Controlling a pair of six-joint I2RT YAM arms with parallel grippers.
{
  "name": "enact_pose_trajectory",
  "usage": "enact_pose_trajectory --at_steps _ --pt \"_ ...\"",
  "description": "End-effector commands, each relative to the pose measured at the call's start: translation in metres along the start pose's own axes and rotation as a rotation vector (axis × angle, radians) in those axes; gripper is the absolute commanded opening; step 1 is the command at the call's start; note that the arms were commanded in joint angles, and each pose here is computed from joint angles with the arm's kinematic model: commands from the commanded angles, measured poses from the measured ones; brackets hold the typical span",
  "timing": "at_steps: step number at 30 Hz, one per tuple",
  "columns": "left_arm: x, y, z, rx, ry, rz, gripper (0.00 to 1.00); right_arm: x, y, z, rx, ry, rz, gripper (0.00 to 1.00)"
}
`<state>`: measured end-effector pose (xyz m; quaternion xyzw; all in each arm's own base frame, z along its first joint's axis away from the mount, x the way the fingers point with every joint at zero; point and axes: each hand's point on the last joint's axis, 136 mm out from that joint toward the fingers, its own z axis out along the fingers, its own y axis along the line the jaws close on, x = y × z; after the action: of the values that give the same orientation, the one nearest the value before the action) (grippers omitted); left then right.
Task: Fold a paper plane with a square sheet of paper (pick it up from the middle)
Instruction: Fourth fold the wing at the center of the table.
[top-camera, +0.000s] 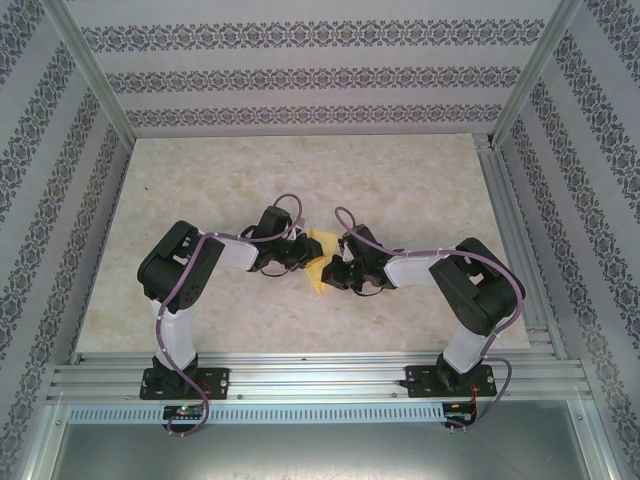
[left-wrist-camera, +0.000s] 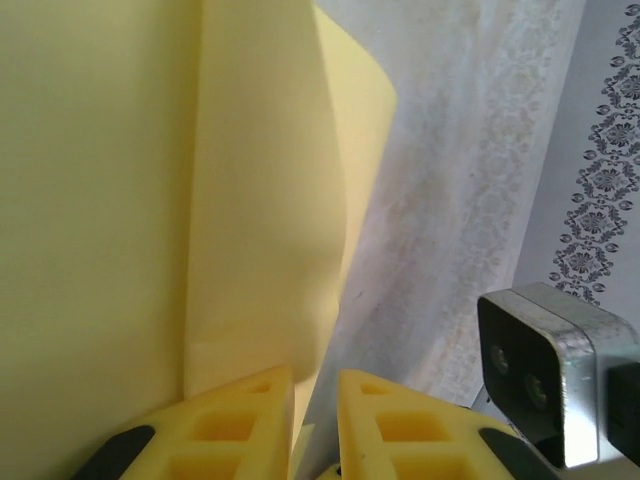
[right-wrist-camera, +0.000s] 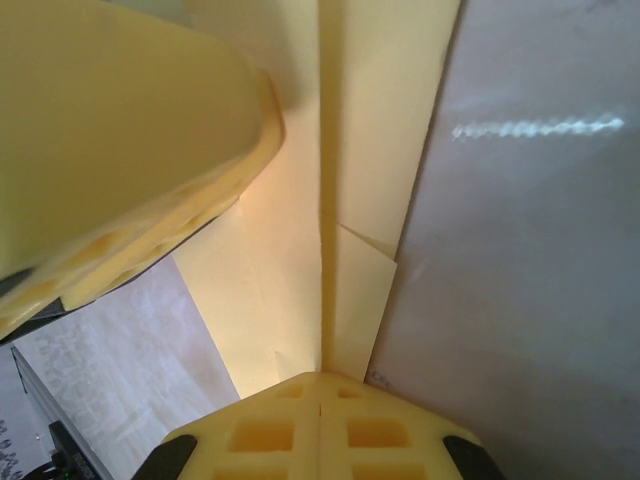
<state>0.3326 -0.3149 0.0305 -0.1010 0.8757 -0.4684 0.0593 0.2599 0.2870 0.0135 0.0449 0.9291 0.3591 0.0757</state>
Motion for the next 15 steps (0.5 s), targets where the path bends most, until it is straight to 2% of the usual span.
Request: enact_pose_trajectory --at_steps 1,9,12,15 --pt "0.005 0.008 0.006 -0.024 0.006 0.005 0.2 -0.002 -0.01 0.0 0.044 -0.012 0.001 0.03" --pt "0.009 0.023 0.008 -0.081 0.021 0.01 0.19 -0.01 0.015 -0.027 -0.014 -0.076 -0.048 0.17" --pt "0.01 0.023 0.009 -0.082 0.027 0.014 0.19 -0.011 0.032 -0.036 -0.068 -0.093 -0.07 0.17" --pt "0.01 0.024 0.01 -0.083 0.032 0.015 0.19 -0.009 0.045 -0.032 -0.129 -0.073 -0.072 0.11"
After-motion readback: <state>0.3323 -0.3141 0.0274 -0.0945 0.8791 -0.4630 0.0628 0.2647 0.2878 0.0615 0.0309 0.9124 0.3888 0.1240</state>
